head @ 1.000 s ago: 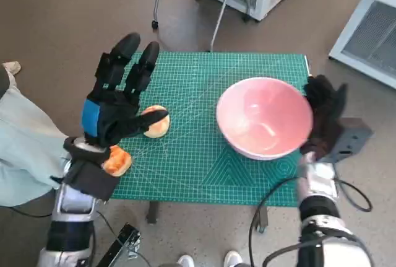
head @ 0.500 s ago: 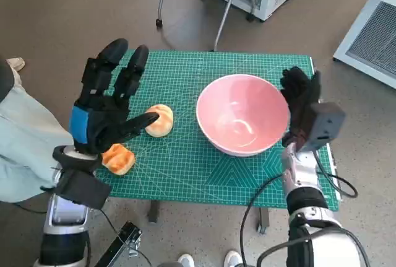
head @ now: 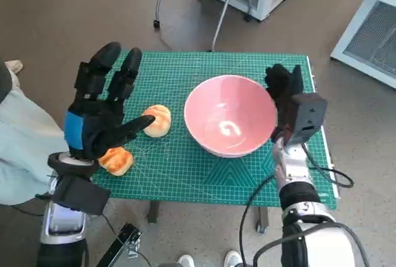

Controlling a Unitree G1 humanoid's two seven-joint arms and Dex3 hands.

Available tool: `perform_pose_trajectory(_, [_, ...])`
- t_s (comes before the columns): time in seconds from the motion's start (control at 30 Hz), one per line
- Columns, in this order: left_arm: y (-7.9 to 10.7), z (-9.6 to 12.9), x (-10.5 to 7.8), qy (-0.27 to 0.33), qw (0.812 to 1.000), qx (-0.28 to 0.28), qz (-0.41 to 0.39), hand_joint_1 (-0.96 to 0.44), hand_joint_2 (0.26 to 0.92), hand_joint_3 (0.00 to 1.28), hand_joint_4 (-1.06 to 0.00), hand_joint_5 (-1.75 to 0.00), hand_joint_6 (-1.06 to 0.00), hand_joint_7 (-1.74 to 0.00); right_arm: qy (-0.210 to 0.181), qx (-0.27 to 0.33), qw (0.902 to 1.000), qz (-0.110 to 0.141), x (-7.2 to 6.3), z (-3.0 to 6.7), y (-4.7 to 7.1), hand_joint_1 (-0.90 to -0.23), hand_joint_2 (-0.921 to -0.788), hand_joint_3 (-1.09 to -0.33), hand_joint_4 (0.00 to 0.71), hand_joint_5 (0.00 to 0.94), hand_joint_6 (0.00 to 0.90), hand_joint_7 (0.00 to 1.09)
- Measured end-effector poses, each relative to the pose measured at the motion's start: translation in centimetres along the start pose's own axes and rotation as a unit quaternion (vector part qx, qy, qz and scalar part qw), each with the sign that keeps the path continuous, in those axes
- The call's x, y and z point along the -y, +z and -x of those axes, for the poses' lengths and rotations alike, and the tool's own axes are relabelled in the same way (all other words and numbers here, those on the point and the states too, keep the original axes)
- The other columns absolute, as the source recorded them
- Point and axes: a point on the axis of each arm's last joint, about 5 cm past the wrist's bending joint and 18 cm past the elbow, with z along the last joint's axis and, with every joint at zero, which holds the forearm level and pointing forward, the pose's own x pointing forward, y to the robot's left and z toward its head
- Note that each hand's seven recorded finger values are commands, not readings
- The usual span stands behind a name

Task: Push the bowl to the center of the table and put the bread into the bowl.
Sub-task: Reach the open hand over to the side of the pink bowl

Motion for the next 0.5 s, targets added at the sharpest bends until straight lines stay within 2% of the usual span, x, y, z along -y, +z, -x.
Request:
perform_pose_trajectory(0.27, [-0.2, 0.5, 0.0, 0.000, 1.000, -0.010, -0.001, -0.07, 0.919, 0.00, -0.22, 0.00, 0.00, -0.64, 0.009, 0.006, 0.9999, 0.008, -0.1, -0.09, 0.2, -0.589, -0.921, -0.724, 0.426, 0.004, 0.210, 0.67])
perform_pose_trajectory(0.5, [-0.5, 0.8, -0.8, -0.002, 1.000, -0.017, -0.024, -0.07, 0.914, 0.00, -0.22, -0.01, 0.00, -0.64, -0.001, 0.057, 0.9980, 0.026, 0.6, -0.31, 1.0, -0.598, -0.921, -0.732, 0.435, 0.008, 0.224, 0.69])
